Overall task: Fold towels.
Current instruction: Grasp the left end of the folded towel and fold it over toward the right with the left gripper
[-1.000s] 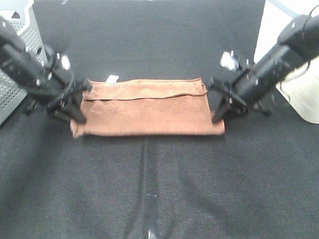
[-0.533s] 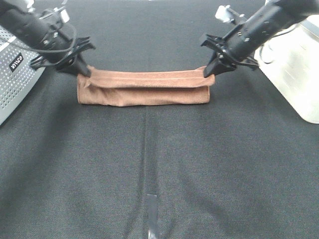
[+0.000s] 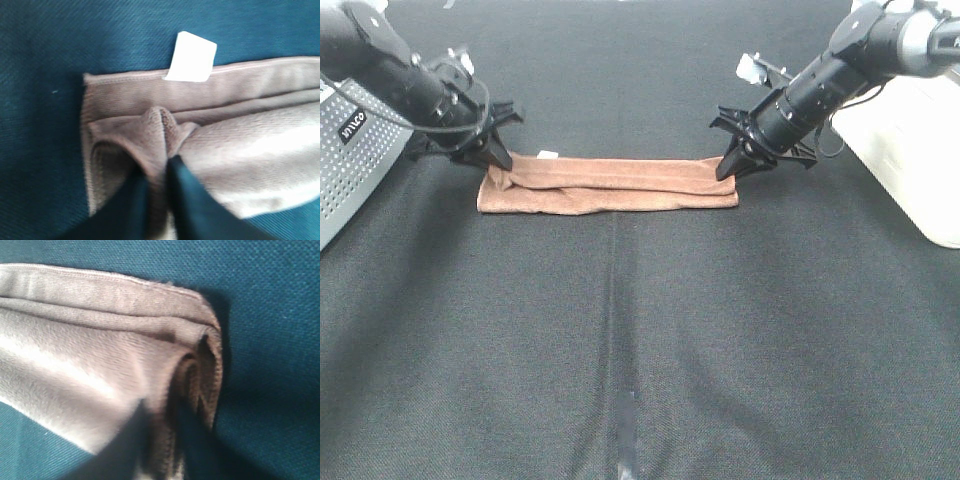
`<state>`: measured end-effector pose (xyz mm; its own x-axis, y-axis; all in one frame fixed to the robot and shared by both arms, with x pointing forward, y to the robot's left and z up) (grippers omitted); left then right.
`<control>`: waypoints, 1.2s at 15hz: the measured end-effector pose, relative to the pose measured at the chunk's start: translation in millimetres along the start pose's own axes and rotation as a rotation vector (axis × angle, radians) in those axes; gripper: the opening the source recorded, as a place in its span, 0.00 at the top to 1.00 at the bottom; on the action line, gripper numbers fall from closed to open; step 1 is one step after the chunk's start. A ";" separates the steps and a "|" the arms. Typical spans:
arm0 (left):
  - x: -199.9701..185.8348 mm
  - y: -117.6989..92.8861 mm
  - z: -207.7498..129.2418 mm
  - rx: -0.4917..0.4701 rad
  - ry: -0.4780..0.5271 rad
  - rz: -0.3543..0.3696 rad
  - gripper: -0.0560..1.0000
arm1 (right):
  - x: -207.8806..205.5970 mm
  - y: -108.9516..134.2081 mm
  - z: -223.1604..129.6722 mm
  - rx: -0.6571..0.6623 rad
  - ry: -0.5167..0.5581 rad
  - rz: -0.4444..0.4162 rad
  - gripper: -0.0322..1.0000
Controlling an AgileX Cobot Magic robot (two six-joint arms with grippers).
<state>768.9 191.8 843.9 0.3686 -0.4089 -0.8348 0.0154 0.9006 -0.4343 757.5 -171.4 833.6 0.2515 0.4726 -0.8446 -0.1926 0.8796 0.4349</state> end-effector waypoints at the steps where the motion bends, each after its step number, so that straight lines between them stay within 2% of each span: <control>1: -1.6 -1.6 3.0 0.003 -0.008 -0.003 0.56 | -1.1 0.5 1.7 -0.003 -0.005 0.000 0.50; 2: -7.6 -5.7 11.3 0.014 -0.028 -0.012 0.40 | -3.2 1.8 4.1 -0.010 -0.009 0.000 0.32; 3: -10.5 -7.9 14.5 0.022 -0.033 -0.014 0.25 | -6.8 4.1 7.7 -0.022 -0.014 0.002 0.23; 4: -12.8 -8.4 15.9 0.028 -0.031 -0.008 0.15 | -9.2 5.0 8.5 -0.030 -0.012 0.000 0.18; 5: -13.9 -6.2 17.1 0.021 -0.033 0.011 0.13 | -11.8 5.8 8.0 -0.038 -0.005 -0.003 0.17; 8: -11.7 0.5 12.2 -0.010 -0.002 0.042 0.11 | -15.0 5.9 9.2 -0.050 -0.009 -0.014 0.16; 13: 11.2 9.9 -1.9 -0.054 0.060 0.030 0.12 | -15.2 5.0 9.2 -0.055 -0.008 -0.020 0.16; 15: 15.7 4.5 -4.0 -0.048 0.063 0.019 0.19 | -15.2 5.0 9.2 -0.055 -0.008 -0.020 0.16; 17: 22.1 -3.0 -6.4 -0.023 0.058 0.014 0.30 | -15.2 5.0 9.2 -0.055 -0.008 -0.020 0.16; 18: 24.5 -4.2 -7.6 -0.024 0.060 0.012 0.38 | -15.2 5.0 9.2 -0.055 -0.008 -0.020 0.16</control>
<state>770.8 176.9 822.6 0.3119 -0.4069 -0.8585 -0.0113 0.9020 -0.4316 761.5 -173.7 851.5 0.2633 0.4557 -0.8503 -0.2390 0.8847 0.4002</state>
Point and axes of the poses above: a point on each arm's last joint axis where the gripper is mounted, x pointing out along that axis toward the gripper, y along the wrist's bending axis when the last joint is at zero, z = x × y, the point moved 6 cm from there along x, pointing out along that axis toward the gripper, and after that the axes turned 1 degree about -x, right-handed, at the moved point
